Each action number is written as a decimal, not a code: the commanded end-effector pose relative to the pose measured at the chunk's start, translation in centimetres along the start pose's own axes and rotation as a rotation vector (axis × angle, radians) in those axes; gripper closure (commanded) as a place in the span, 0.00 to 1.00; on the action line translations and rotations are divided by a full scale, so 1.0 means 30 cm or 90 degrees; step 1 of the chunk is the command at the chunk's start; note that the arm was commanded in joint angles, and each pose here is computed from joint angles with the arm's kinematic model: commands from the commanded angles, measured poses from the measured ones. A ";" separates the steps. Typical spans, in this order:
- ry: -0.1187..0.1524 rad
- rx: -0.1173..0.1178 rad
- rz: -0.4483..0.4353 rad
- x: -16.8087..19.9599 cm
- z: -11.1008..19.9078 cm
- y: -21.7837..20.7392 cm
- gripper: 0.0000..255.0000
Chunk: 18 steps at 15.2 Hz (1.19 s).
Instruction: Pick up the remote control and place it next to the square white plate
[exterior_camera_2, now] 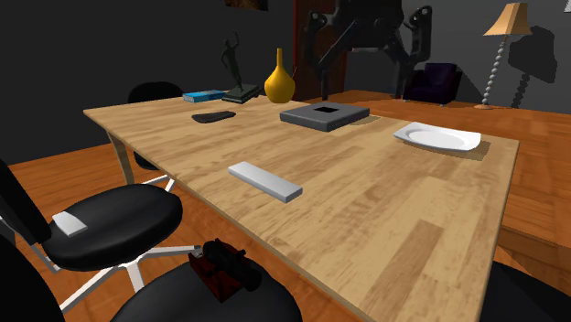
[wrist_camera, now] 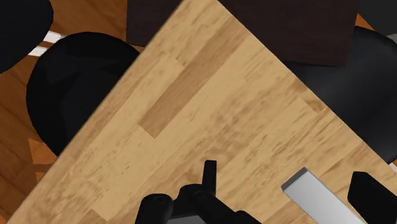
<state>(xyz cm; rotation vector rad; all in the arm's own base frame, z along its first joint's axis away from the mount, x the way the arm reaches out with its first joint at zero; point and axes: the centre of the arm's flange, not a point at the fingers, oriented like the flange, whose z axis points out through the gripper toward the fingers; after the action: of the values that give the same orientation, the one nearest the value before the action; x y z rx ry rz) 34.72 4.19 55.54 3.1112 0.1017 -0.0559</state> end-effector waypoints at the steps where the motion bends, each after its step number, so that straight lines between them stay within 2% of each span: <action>1: 0.004 0.000 -0.039 0.061 0.048 -0.029 0.00; 18: 0.027 -0.003 -0.357 0.500 0.482 -0.419 0.00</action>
<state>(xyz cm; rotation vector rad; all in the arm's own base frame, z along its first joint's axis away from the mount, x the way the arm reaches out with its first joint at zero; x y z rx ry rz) 47.90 16.26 41.13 2.9829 0.9159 -0.0038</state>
